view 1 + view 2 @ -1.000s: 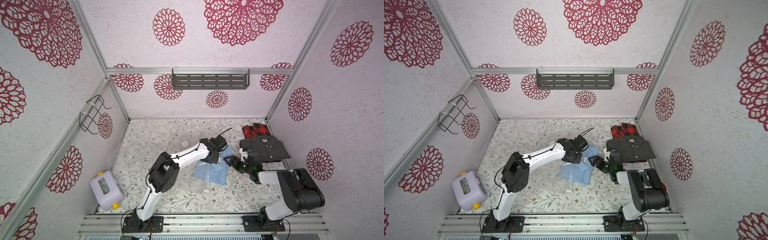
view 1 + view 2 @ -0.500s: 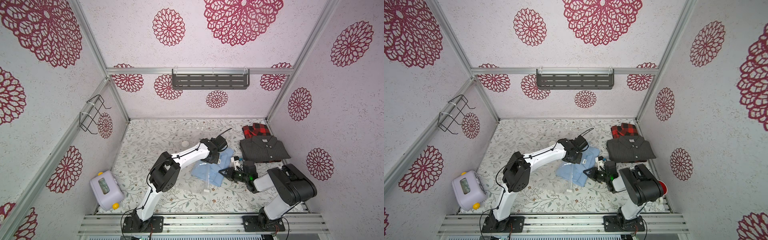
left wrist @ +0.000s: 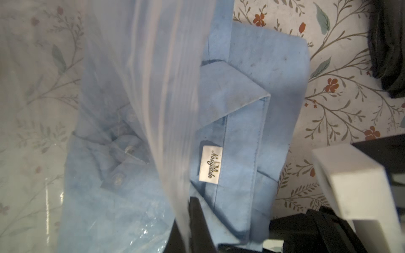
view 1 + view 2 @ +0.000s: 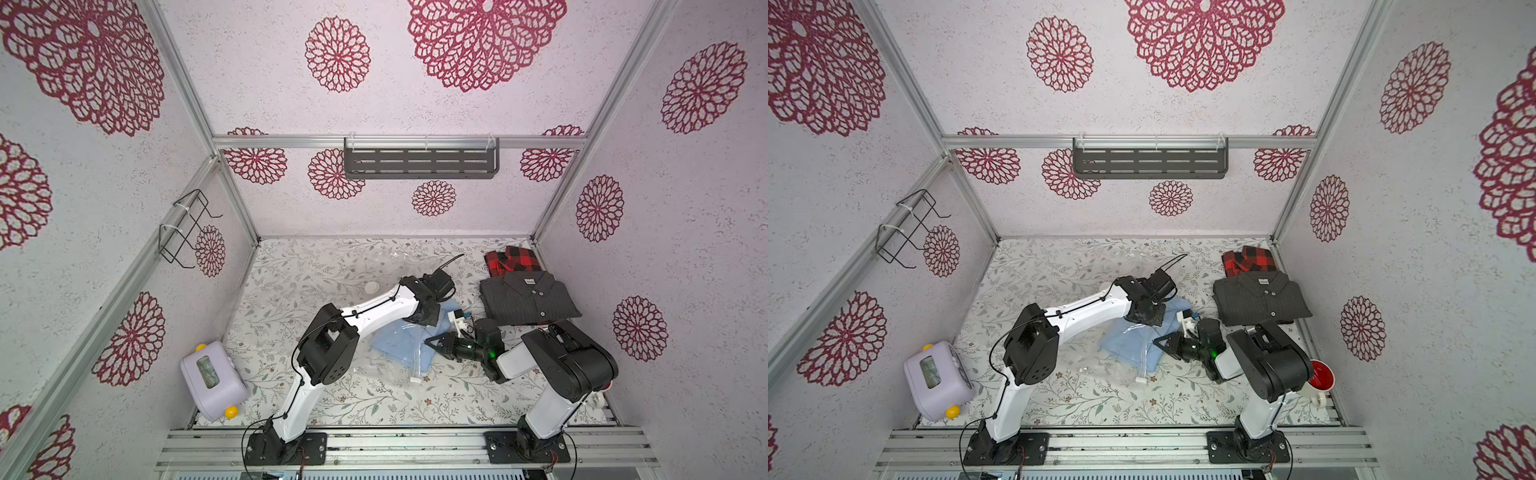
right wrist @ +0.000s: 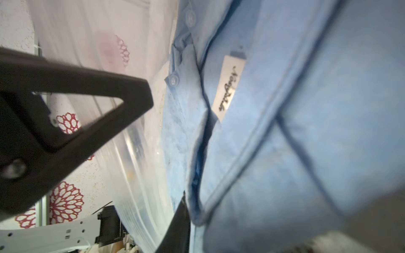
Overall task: Place the folded shirt into the vacuum bag
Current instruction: Place the shirt in the vacuum bag.
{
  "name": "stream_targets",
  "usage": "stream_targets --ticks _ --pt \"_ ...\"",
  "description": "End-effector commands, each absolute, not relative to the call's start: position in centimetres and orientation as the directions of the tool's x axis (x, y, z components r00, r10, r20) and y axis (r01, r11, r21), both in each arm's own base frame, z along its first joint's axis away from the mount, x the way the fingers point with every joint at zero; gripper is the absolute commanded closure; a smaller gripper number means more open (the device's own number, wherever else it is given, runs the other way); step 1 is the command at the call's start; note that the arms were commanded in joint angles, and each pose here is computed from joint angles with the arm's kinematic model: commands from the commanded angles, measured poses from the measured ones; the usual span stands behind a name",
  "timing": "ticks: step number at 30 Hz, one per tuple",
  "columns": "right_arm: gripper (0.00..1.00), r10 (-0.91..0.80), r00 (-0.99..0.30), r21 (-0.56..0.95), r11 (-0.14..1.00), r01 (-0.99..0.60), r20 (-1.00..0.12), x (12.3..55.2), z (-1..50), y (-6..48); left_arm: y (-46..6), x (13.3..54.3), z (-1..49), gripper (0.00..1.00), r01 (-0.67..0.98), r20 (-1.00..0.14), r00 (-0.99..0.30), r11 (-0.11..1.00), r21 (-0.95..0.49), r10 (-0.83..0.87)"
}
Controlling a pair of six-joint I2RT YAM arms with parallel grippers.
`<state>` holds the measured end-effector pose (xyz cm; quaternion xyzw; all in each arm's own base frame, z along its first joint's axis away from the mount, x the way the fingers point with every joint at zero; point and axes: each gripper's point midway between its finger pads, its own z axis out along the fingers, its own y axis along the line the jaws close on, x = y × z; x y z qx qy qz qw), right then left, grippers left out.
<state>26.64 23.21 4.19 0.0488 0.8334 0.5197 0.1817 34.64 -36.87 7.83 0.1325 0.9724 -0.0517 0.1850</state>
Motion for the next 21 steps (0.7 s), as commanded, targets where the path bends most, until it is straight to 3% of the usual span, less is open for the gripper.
stream_targets --ticks 1,7,15,19,21 --pt "0.50 0.257 -0.909 0.842 0.516 -0.158 -0.327 26.7 4.8 22.0 -37.2 35.1 10.1 1.00 0.270 -0.430 -0.879 0.958 -0.096 0.205" --pt "0.29 0.349 -0.852 0.779 0.618 -0.103 -0.390 28.4 5.5 17.3 -37.0 35.0 10.1 1.00 0.270 -0.430 -0.879 0.958 -0.094 0.206" --pt "0.25 0.432 -0.802 0.745 0.667 -0.023 -0.412 32.1 5.0 13.5 -37.4 34.8 10.5 1.00 0.278 -0.434 -0.877 0.955 -0.107 0.207" --pt "0.27 0.441 -0.817 0.793 0.608 -0.034 -0.372 34.0 4.5 14.8 -37.7 34.5 10.6 1.00 0.287 -0.433 -0.876 0.951 -0.112 0.214" --pt "0.32 0.443 -0.824 0.830 0.555 -0.056 -0.352 34.8 4.8 15.8 -37.8 34.4 10.6 1.00 0.293 -0.434 -0.874 0.950 -0.111 0.218"
